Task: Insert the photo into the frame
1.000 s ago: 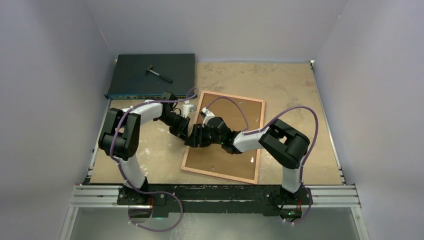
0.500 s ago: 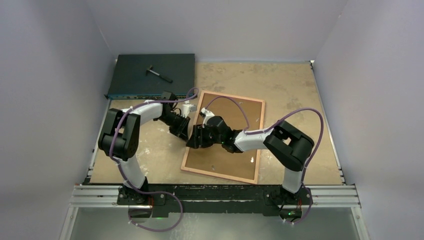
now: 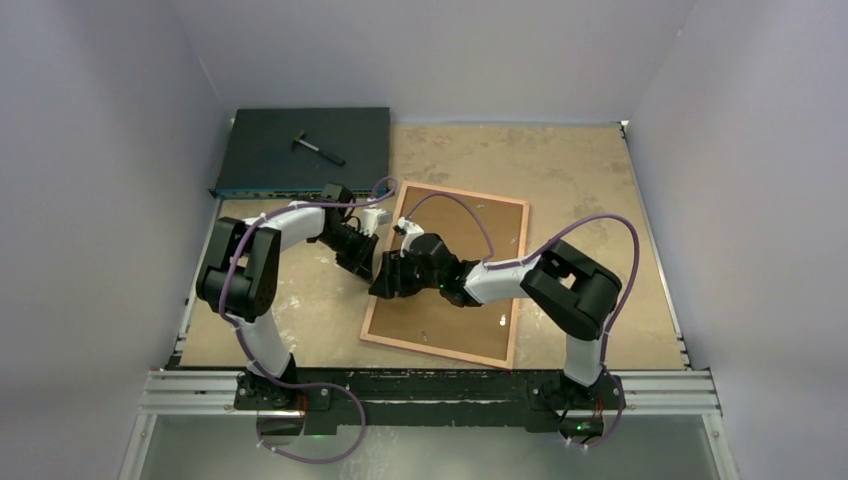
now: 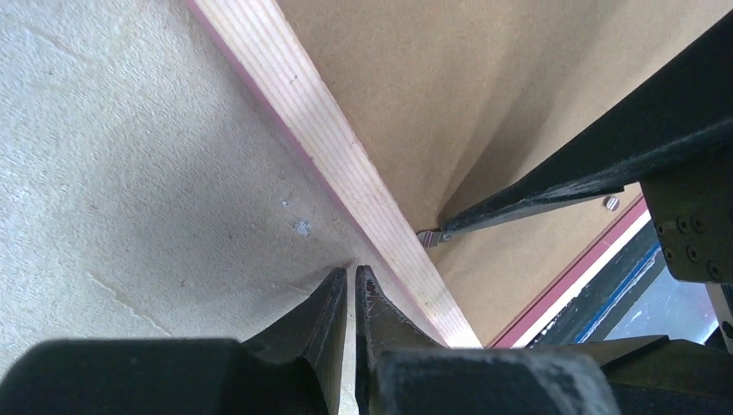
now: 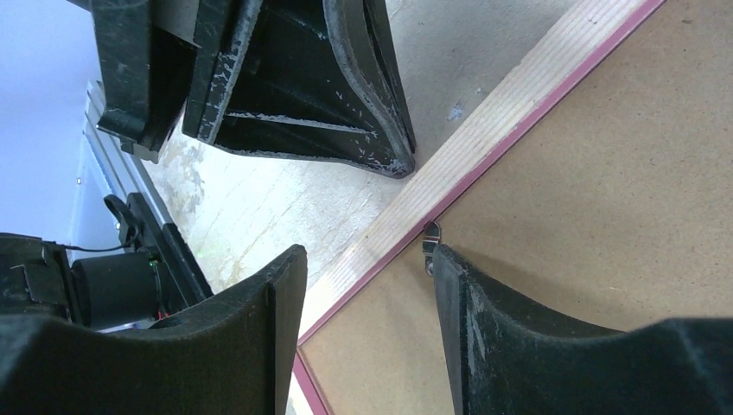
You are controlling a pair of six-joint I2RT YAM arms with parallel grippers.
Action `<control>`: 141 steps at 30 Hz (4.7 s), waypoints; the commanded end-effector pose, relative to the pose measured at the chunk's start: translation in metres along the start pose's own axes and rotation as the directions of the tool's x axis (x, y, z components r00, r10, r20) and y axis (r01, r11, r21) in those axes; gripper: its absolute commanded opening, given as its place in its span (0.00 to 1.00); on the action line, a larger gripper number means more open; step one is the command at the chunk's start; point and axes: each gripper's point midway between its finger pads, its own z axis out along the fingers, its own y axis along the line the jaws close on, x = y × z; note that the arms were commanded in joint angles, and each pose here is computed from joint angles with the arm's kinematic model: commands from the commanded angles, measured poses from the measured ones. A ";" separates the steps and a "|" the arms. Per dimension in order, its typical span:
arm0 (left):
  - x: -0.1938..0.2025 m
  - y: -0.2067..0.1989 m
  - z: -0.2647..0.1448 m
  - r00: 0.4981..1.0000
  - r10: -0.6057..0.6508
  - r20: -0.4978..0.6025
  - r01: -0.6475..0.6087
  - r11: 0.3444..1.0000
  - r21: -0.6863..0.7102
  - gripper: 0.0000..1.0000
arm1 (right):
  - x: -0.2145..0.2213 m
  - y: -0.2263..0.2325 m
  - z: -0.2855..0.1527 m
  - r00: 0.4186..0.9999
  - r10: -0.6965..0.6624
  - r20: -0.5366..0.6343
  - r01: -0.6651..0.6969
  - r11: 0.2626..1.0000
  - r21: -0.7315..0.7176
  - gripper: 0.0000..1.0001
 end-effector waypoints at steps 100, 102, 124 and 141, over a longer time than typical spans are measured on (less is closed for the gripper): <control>-0.060 -0.004 -0.027 0.986 0.061 0.154 -0.055 0.998 -0.041 0.17 | -0.074 0.041 -0.043 0.981 -0.156 0.115 0.170 0.978 -0.122 0.71; -0.071 -0.003 -0.029 0.981 0.058 0.182 -0.051 0.998 -0.044 0.23 | -0.087 0.029 -0.060 0.978 -0.142 0.150 0.158 0.982 -0.104 0.77; -0.085 0.014 0.012 0.981 -0.051 0.186 0.045 0.998 0.037 0.05 | -0.123 -0.064 -0.048 0.976 0.049 0.211 -0.041 0.998 -0.044 0.79; -0.072 0.009 0.017 0.985 -0.048 0.165 0.036 0.997 0.072 0.00 | -0.152 -0.101 -0.001 0.969 0.085 0.230 -0.090 0.996 0.014 0.75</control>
